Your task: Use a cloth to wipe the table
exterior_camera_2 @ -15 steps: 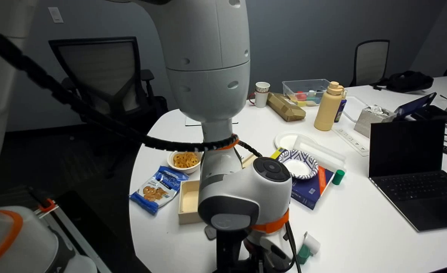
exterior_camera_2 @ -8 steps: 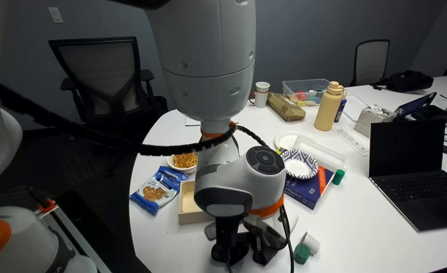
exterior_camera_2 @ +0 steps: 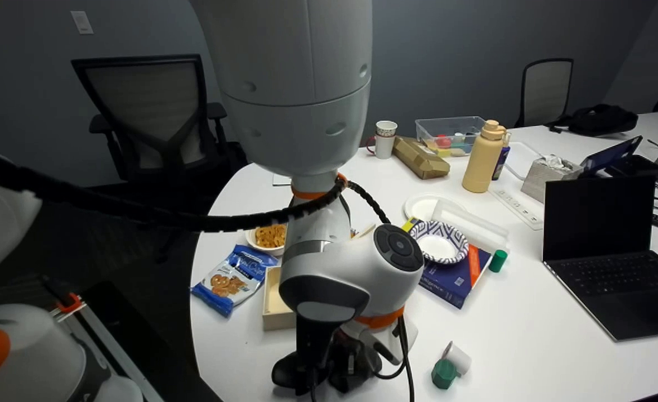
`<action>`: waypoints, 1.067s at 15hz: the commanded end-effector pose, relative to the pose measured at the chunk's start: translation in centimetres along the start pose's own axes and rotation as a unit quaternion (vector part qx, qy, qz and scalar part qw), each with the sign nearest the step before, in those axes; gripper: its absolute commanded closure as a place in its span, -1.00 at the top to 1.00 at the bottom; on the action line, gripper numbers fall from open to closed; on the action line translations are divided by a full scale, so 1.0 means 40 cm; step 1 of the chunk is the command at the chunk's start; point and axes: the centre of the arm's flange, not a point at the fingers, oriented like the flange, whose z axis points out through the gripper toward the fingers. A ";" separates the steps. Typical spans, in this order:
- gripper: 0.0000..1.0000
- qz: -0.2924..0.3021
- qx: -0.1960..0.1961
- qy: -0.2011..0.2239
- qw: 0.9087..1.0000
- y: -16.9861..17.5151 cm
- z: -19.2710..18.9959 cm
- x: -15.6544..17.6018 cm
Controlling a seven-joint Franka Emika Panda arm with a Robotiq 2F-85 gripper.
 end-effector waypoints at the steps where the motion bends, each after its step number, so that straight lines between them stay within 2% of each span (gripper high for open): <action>1: -0.95 0.008 -0.032 -0.041 0.999 0.028 -0.020 -0.036; 4: -0.95 0.032 -0.068 -0.032 0.997 0.064 -0.020 -0.040; 9: -0.95 0.051 -0.116 0.028 0.992 0.081 0.003 -0.001; 16: -0.95 0.022 -0.107 0.062 0.992 0.029 0.021 0.055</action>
